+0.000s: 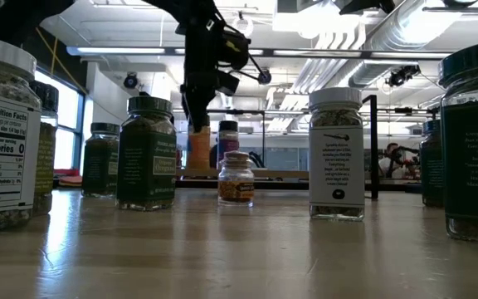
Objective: Shelf spices
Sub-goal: Move the bottom black seasoning bottle to the top left on the shelf
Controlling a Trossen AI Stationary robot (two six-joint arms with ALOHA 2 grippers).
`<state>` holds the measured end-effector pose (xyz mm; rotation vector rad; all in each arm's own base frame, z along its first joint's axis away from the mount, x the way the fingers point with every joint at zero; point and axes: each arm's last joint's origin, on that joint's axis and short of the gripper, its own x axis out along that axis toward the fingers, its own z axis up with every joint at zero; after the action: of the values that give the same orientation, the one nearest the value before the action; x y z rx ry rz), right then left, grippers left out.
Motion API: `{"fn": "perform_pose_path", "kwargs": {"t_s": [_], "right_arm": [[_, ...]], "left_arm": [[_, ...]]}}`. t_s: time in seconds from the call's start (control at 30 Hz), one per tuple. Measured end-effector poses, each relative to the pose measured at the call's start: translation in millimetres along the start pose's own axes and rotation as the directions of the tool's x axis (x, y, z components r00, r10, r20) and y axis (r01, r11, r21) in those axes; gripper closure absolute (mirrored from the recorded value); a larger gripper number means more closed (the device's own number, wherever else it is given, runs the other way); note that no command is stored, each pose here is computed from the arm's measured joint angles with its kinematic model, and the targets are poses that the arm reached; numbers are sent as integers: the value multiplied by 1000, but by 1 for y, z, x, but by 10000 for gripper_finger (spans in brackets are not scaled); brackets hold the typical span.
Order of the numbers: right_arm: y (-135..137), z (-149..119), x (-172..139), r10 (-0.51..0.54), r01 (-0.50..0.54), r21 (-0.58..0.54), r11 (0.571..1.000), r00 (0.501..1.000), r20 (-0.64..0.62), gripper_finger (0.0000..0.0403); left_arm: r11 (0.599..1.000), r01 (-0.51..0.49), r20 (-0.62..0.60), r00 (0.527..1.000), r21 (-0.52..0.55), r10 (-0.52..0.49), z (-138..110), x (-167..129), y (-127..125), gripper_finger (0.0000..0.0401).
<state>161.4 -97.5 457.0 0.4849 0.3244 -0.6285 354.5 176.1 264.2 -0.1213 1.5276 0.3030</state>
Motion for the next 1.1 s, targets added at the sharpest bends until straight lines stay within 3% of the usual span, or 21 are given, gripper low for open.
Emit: {"fn": "perform_pose_path", "kwargs": {"t_s": [0.1, 0.33, 0.6, 0.93, 1.1], "right_arm": [[0, 0, 0, 0, 0, 0, 1000, 1000, 0, 139], [0, 0, 0, 0, 0, 0, 1000, 1000, 0, 139], [0, 0, 0, 0, 0, 11, 1000, 1000, 0, 139], [0, 0, 0, 0, 0, 24, 1000, 1000, 0, 139], [0, 0, 0, 0, 0, 23, 1000, 1000, 0, 139]], "left_arm": [[1000, -15, 9, 1000, -9, 16, 0, 0, 4, 203], [990, -135, -29, 991, -47, 134, -7, 3, 37, 200], [986, -76, -28, 997, -150, 72, -20, 7, 73, 189], [985, -53, -25, 998, -163, 50, -22, 7, 77, 186], [985, -51, -34, 998, -163, 46, -23, 7, 77, 158]]}}
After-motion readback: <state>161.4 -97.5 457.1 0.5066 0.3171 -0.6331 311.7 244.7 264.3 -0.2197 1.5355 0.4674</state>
